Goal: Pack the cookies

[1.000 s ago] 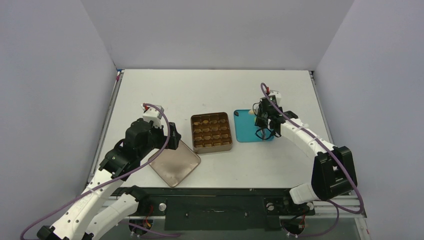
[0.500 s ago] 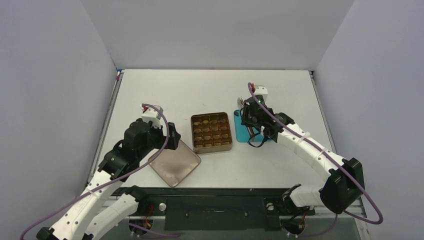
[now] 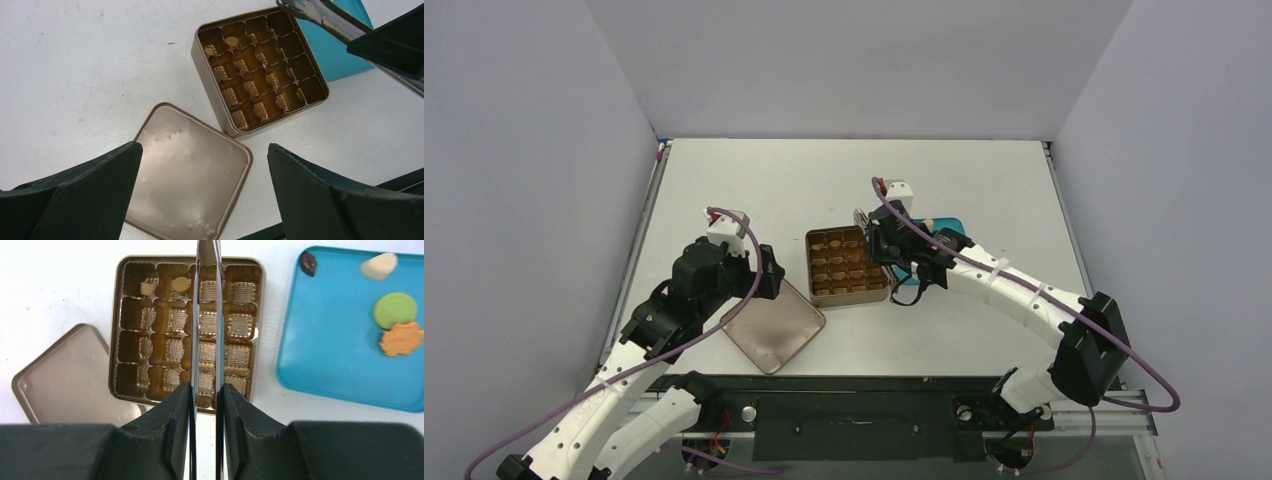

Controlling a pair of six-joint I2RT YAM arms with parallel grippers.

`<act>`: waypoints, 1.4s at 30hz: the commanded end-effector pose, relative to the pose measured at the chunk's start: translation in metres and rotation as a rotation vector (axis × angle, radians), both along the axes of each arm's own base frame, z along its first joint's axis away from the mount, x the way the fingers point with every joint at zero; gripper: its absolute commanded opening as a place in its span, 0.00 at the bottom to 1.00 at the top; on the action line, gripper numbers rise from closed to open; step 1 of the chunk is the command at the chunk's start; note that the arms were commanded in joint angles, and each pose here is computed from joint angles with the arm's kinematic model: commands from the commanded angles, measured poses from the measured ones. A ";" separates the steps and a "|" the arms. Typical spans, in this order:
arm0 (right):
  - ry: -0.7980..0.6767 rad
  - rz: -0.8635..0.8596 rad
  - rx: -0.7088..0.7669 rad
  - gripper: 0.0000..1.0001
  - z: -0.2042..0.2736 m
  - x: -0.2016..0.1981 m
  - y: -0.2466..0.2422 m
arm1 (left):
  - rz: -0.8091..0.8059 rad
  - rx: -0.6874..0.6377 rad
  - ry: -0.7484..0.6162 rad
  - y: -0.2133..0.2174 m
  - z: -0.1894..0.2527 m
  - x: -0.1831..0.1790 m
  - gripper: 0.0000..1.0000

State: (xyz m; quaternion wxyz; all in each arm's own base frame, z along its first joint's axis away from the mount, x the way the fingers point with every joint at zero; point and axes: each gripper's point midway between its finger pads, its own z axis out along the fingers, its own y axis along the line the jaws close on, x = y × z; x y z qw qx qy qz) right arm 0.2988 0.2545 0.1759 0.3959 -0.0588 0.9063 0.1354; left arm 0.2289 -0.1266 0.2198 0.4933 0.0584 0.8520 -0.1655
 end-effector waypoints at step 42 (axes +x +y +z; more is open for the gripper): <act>-0.025 -0.011 -0.002 0.36 -0.001 0.000 0.028 | 0.023 -0.016 -0.041 0.002 0.011 0.007 0.97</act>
